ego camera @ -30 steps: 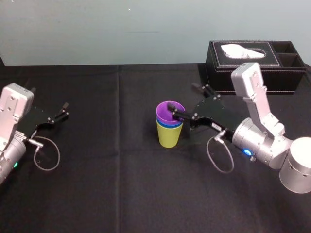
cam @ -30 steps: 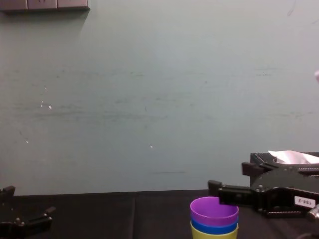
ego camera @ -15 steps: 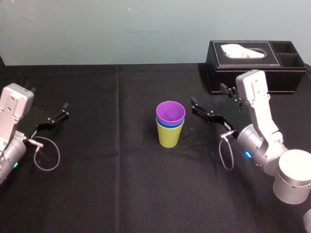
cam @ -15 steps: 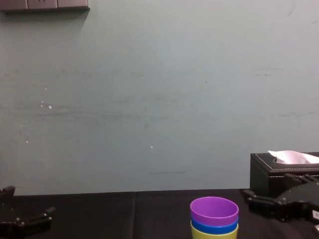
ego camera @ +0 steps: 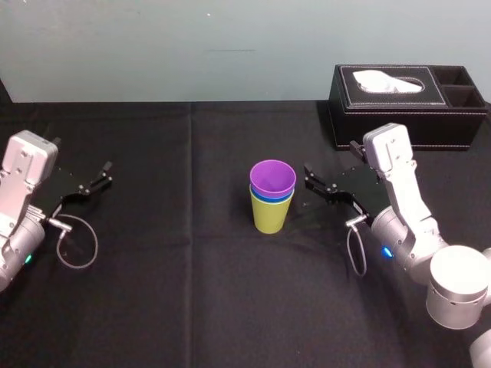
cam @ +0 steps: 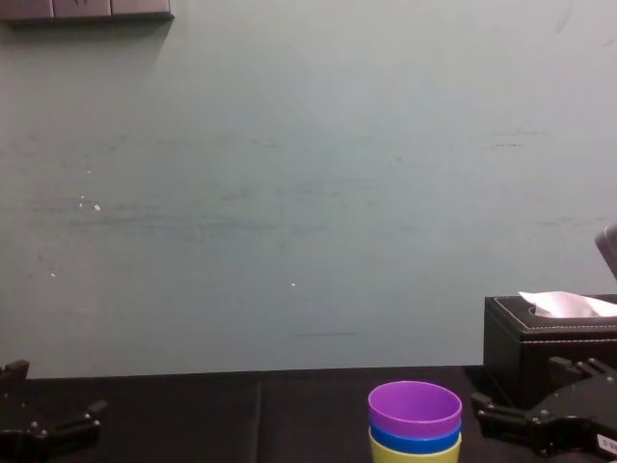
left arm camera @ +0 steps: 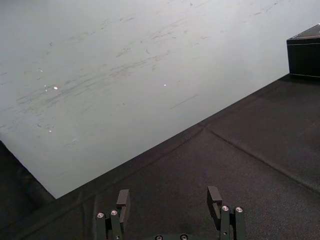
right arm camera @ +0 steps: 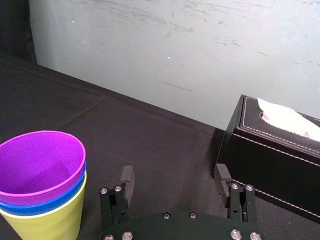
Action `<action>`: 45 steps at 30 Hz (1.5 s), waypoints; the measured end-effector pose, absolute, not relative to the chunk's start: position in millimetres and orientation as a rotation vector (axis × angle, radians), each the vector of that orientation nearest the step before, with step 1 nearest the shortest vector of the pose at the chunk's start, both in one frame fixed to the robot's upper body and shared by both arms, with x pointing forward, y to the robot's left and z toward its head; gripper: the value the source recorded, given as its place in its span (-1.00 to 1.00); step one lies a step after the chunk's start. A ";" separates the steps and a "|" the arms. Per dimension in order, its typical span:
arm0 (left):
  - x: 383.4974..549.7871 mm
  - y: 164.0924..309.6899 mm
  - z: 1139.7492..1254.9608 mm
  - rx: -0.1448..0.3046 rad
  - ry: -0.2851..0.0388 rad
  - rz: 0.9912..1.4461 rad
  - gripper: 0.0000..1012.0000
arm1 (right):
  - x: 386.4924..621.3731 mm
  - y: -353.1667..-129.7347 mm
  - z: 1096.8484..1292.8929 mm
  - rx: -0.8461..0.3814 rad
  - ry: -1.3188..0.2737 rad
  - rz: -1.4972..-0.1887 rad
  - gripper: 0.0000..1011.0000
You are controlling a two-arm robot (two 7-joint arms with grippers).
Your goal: Stack the three plastic cups sequentially using one hand.
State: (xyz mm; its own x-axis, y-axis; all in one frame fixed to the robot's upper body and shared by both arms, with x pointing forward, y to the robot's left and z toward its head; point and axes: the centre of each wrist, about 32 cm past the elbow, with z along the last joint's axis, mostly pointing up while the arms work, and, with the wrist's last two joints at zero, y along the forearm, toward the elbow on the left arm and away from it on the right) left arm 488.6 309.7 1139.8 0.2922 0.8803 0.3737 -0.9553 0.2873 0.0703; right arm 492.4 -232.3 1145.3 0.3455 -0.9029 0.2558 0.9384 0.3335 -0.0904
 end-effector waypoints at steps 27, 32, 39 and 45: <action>488.6 309.6 1139.8 0.305 -0.285 1.248 1.00 | 491.7 -232.2 1147.1 -0.235 -0.172 -1.214 0.98; 488.6 309.7 1139.8 0.304 -0.285 1.248 1.00 | 491.7 -232.2 1147.2 -0.235 -0.172 -1.215 0.98; 488.6 309.7 1139.8 0.304 -0.285 1.248 1.00 | 491.7 -232.2 1147.4 -0.235 -0.172 -1.215 0.98; 488.6 309.7 1139.8 0.305 -0.285 1.248 1.00 | 491.7 -232.2 1147.4 -0.234 -0.172 -1.215 0.98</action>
